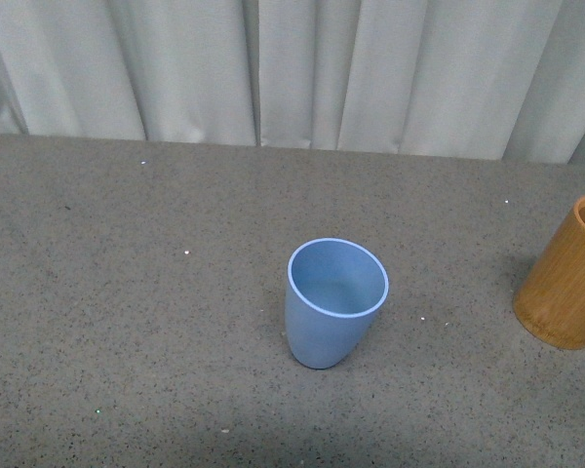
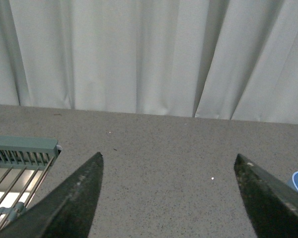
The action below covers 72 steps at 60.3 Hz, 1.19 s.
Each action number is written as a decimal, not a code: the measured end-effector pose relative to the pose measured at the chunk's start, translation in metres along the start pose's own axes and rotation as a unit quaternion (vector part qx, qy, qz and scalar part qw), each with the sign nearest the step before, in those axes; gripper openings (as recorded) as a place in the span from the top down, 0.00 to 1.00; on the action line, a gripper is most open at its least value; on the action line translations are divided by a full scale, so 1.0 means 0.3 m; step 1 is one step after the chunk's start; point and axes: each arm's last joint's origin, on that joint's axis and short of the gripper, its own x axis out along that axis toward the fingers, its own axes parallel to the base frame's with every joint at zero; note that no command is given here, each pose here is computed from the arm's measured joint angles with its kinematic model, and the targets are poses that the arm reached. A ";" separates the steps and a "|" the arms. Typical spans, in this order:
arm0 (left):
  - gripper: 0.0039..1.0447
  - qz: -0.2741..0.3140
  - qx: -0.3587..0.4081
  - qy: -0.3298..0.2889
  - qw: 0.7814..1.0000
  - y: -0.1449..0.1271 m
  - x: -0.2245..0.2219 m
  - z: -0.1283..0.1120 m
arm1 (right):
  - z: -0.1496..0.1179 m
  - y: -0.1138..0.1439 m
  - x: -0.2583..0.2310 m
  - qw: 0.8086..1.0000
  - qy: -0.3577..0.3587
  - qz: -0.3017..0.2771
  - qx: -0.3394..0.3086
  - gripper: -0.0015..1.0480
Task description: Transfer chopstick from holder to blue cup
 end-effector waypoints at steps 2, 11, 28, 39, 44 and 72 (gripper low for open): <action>0.18 0.000 0.000 0.000 1.000 0.000 0.000 0.000 | 0.007 0.004 0.029 1.000 0.007 -0.002 0.005 0.09; 0.07 0.000 0.001 0.000 1.000 0.000 0.000 0.000 | 0.006 0.030 0.152 0.998 0.064 0.007 0.009 0.09; 0.06 0.000 0.001 0.000 1.000 0.000 0.000 0.000 | 0.008 0.114 0.332 0.996 0.080 -0.014 -0.031 0.09; 0.06 0.000 0.001 0.000 1.000 0.000 0.000 0.000 | -0.043 0.177 0.417 0.993 0.101 -0.020 -0.054 0.09; 0.06 0.000 0.001 0.000 1.000 0.000 0.000 0.000 | -0.082 0.182 0.460 0.991 0.116 -0.038 -0.063 0.09; 0.06 0.000 0.001 0.000 1.000 0.000 0.000 0.000 | -0.188 0.209 0.579 0.984 0.147 -0.063 -0.071 0.09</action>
